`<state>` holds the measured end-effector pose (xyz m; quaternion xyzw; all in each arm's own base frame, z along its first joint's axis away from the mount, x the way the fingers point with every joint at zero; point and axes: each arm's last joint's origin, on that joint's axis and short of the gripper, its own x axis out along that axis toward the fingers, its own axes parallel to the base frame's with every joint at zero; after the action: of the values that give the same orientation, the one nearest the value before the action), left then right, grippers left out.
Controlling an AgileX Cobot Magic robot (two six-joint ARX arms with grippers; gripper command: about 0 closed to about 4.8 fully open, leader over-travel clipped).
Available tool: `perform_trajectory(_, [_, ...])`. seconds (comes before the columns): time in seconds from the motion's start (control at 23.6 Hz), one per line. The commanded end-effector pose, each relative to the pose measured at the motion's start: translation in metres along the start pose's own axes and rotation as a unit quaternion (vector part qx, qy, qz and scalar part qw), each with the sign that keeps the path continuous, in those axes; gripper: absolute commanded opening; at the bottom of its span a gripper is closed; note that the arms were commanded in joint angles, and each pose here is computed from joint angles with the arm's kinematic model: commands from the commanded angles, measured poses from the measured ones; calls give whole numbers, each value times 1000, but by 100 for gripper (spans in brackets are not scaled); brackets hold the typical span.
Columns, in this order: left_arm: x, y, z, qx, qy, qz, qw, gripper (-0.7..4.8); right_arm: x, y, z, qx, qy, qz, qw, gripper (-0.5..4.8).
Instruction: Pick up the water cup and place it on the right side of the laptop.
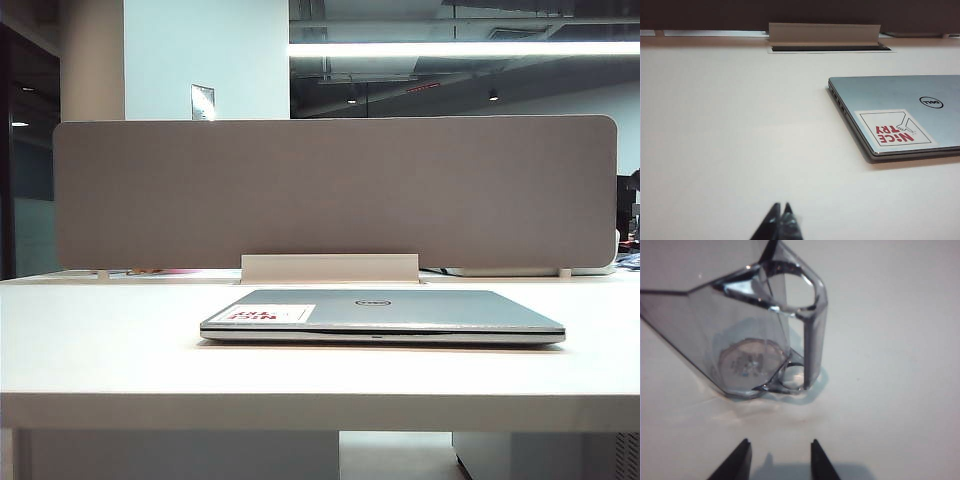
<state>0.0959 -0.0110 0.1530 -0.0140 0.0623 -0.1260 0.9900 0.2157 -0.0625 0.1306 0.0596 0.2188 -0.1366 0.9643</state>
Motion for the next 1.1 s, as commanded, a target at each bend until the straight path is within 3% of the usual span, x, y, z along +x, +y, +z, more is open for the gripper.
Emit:
perform_trajectory(0.04, [0,0,2,1,-4,-3,1000,-4,4,1,4,-3,-30,-14,999,170])
perform_trajectory(0.59, [0,0,2,1,-4,-3,1000,-4,19,0,1,-2,-86,-13,996,165])
perform_trajectory(0.72, [0,0,2,1,-4,-3,1000,-4,22,0,1,-1,-91,-23,996,139])
perform_trajectory(1.1, [0,0,2,1,-4,-3,1000,-4,25,-3,12,4,-125,-55,991,137])
